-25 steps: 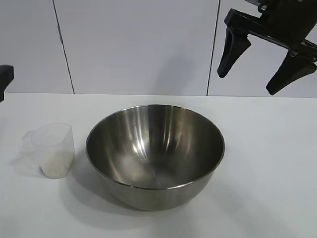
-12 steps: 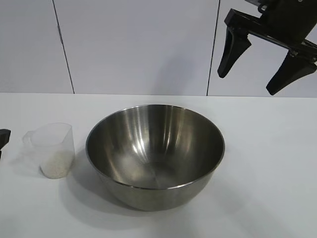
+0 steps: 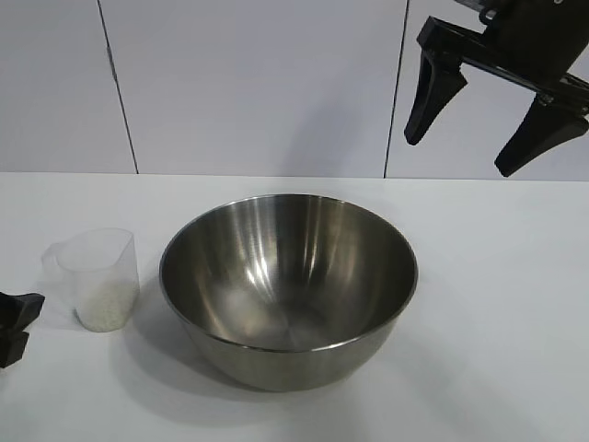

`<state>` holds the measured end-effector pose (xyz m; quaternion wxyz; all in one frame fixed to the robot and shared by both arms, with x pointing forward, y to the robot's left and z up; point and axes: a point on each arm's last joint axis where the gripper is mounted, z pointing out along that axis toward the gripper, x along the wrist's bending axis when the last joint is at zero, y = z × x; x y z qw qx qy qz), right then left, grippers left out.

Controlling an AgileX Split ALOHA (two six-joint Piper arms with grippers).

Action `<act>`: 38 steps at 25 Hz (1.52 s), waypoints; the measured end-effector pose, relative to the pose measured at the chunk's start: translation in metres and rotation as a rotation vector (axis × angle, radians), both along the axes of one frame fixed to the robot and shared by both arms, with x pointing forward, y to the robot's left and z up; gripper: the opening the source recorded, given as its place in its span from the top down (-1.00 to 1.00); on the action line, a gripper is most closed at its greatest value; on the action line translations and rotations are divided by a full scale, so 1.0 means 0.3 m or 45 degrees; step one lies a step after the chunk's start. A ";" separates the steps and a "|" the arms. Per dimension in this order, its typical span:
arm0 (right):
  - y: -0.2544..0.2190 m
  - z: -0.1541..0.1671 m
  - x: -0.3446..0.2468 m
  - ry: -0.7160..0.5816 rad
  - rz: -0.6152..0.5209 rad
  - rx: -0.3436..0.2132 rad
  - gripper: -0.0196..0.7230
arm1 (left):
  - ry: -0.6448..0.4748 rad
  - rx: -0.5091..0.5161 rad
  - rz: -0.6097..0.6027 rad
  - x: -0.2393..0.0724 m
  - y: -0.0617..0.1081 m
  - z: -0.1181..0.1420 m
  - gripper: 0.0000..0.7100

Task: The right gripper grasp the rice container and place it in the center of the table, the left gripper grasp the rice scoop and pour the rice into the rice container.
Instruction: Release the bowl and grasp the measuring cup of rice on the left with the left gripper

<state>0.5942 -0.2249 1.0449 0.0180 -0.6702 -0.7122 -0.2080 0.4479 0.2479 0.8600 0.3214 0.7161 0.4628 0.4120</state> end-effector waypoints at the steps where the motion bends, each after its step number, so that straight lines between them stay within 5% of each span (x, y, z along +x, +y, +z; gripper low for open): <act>1: 0.000 0.000 0.000 0.000 0.000 0.000 -0.81 | 0.003 0.000 -0.002 0.003 -0.002 -0.004 -0.75; 12: -0.001 -0.001 -0.001 0.000 0.006 -0.008 -0.81 | 0.096 -0.003 -0.011 0.002 -0.003 -0.063 -0.71; 26: -0.001 -0.001 0.000 -0.001 0.007 -0.008 -0.81 | 0.045 -0.122 0.055 0.074 0.059 -0.054 -0.70; 38: -0.001 0.000 0.000 -0.004 0.006 -0.008 -0.81 | -0.004 -0.158 -0.013 0.121 0.042 -0.043 -0.70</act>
